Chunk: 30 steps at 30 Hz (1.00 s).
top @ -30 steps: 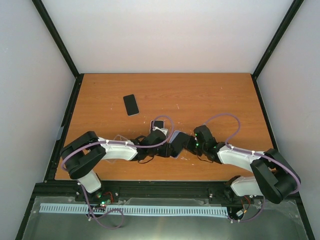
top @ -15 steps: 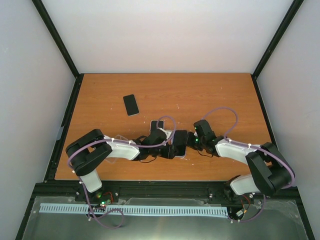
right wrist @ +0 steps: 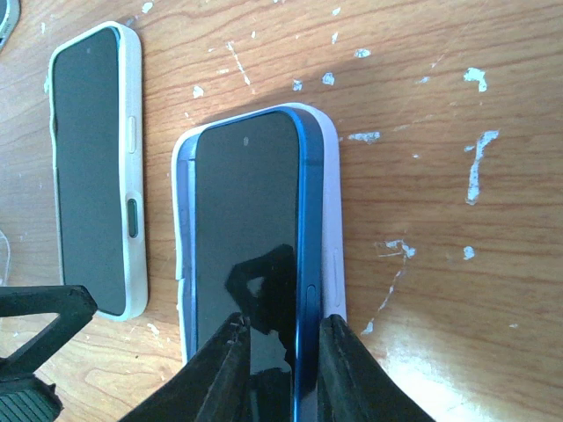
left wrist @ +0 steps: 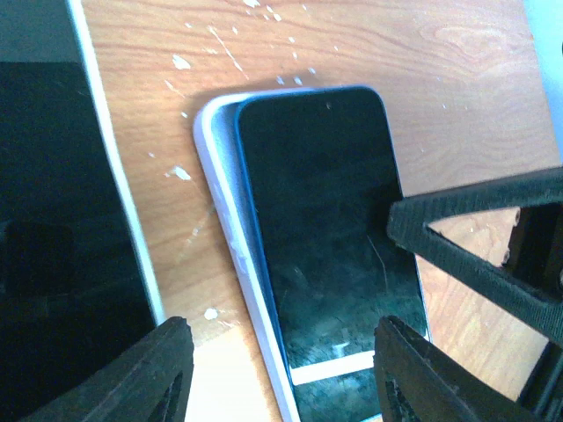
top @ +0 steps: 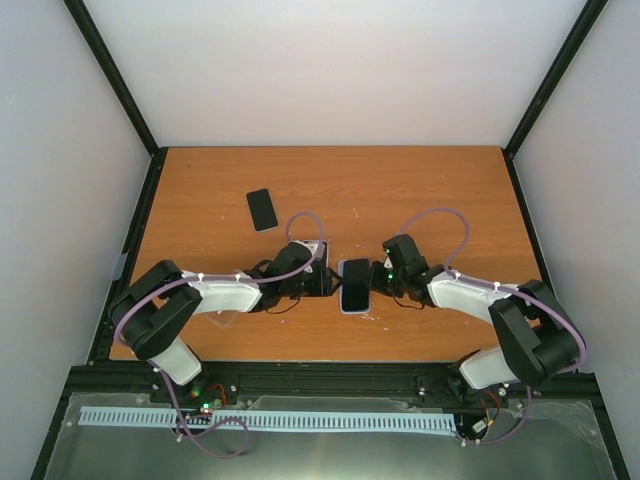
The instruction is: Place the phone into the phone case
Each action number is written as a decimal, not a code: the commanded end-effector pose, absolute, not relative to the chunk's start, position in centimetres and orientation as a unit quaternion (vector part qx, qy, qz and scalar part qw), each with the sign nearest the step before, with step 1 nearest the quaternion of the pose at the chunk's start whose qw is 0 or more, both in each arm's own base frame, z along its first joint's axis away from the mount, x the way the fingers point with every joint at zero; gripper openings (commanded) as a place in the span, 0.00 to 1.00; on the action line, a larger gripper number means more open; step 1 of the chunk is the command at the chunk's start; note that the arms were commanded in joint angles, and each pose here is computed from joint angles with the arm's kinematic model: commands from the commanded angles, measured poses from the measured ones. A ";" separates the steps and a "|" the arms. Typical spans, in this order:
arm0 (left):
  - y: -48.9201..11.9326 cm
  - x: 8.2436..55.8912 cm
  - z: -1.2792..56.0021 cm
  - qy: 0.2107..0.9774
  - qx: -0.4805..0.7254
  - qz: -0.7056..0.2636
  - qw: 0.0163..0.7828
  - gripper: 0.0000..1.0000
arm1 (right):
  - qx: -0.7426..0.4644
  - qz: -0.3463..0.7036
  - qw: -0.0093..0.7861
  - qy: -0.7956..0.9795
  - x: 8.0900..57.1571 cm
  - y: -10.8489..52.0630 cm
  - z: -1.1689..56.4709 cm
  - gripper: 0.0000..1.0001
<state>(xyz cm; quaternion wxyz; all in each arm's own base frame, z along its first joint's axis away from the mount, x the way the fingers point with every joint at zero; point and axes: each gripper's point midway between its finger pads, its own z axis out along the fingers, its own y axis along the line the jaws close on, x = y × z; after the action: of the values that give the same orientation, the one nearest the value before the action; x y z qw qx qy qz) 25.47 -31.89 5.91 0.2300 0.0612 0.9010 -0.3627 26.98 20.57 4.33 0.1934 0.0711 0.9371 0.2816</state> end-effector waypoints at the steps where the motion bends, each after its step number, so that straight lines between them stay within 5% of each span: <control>1: -33.1 26.6 6.7 0.895 0.065 -0.372 0.237 0.57 | 0.054 0.298 0.196 0.933 27.6 21.5 5.0 0.22; 22: -35.9 28.5 4.5 0.896 0.105 -0.365 0.231 0.53 | 0.021 0.292 0.194 0.936 28.6 22.1 4.9 0.20; 30: -35.2 28.4 4.4 0.900 0.107 -0.349 0.238 0.54 | 0.036 0.243 0.221 0.944 29.1 20.1 5.3 0.26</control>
<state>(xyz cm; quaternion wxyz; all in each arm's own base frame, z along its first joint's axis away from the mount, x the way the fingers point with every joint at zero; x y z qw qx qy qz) 27.52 -34.54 3.31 0.2152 0.0912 0.9091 -0.3447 28.23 20.50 4.27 0.1975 0.0392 0.9451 0.2574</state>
